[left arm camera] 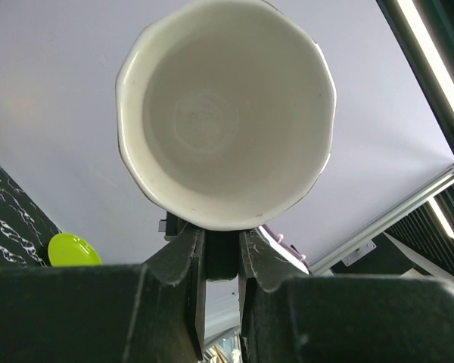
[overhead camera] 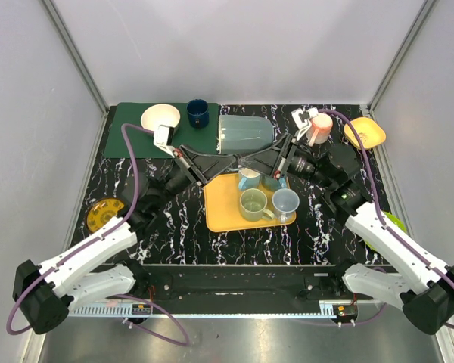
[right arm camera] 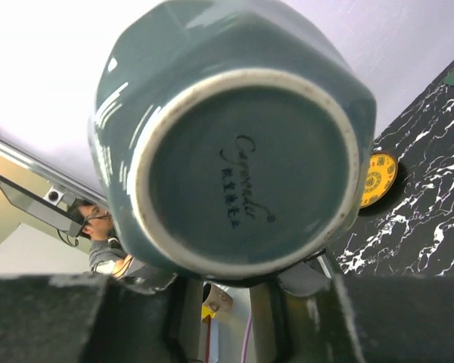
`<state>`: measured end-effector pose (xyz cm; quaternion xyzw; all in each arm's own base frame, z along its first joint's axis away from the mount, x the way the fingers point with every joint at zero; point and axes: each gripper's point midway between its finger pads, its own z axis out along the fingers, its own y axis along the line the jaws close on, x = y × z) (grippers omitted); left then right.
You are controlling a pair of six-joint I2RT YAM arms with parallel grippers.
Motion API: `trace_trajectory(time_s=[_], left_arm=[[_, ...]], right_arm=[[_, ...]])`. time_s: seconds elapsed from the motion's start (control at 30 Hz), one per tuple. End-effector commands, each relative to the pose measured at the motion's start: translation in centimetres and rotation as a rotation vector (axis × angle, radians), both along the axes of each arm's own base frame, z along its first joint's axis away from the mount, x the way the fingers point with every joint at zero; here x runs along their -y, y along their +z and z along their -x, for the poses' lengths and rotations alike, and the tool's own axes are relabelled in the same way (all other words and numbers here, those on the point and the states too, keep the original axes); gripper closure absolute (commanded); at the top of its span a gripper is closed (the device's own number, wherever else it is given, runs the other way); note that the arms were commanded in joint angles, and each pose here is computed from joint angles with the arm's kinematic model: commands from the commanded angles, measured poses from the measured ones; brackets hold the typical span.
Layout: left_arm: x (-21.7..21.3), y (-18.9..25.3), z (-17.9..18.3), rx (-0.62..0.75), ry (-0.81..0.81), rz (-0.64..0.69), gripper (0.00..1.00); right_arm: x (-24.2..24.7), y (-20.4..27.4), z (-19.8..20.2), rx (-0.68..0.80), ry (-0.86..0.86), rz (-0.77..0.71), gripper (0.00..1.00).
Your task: Turn the mug right side up
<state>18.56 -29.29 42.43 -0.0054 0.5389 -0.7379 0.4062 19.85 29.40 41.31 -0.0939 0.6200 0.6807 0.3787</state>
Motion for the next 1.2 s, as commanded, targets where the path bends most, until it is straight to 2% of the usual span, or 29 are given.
trace_trajectory(time_s=[0.0, 0.03, 0.07, 0.17, 0.27, 0.33, 0.37, 0.47, 0.63, 0.73, 0.77, 0.8, 0.97, 1.03, 1.17], left_arm=[[-0.8, 4.0, 2.9, 0.136, -0.08, 0.11, 1.0], [-0.8, 4.0, 2.9, 0.137, -0.079, 0.113, 1.0], [-0.7, 3.9, 2.9, 0.135, -0.086, 0.111, 1.0], [-0.6, 3.8, 3.0, 0.139, -0.094, 0.109, 1.0], [-0.4, 3.2, 2.6, 0.119, -0.089, 0.097, 0.99], [-0.5, 2.6, 2.4, 0.105, -0.081, 0.084, 0.85], [-0.6, 2.3, 2.1, 0.097, -0.067, 0.08, 0.71], [-1.2, 1.5, 1.6, 0.083, -0.038, 0.069, 0.52], [-2.1, 0.3, 0.9, 0.055, 0.008, 0.048, 0.43], [-2.9, -0.6, 0.1, 0.031, 0.057, 0.018, 0.41], [-3.1, -1.2, -0.3, 0.026, 0.086, -0.003, 0.4], [-3.2, -2.4, -0.8, -0.01, 0.109, -0.042, 0.39], [-5.9, -5.6, -2.8, -0.101, 0.299, -0.119, 0.34], [-6.8, -6.9, -3.4, -0.137, 0.353, -0.157, 0.34], [-7.3, -9.6, -4.2, -0.209, 0.407, -0.295, 0.34]], right_arm=[[-0.2, 3.7, 0.7, 0.09, 0.049, -0.084, 0.74], [-0.2, 3.7, 0.7, 0.091, 0.052, -0.086, 0.79], [-0.3, 3.6, 0.7, 0.092, 0.054, -0.087, 0.88], [-0.3, 3.6, 1.0, 0.101, 0.071, -0.089, 1.0], [-0.1, 3.9, 1.5, 0.125, 0.077, -0.098, 1.0], [0.2, 3.3, 1.2, 0.126, 0.038, -0.065, 1.0], [0.6, 3.6, 1.4, 0.146, 0.019, -0.058, 1.0], [1.1, 3.2, 1.1, 0.167, -0.031, -0.017, 1.0], [1.6, 3.1, 0.9, 0.172, -0.061, 0.007, 1.0], [2.4, 3.0, -0.1, 0.164, -0.146, 0.062, 1.0], [3.2, 3.1, -1.3, 0.19, -0.237, 0.101, 1.0], [4.0, 2.5, -1.9, 0.148, -0.29, 0.168, 1.0], [9.5, 0.3, -8.2, 0.134, -0.712, 0.473, 1.0], [11.2, -0.1, -9.6, 0.115, -0.808, 0.576, 1.0], [15.4, -4.1, -15.0, 0.051, -1.06, 0.908, 1.0]])
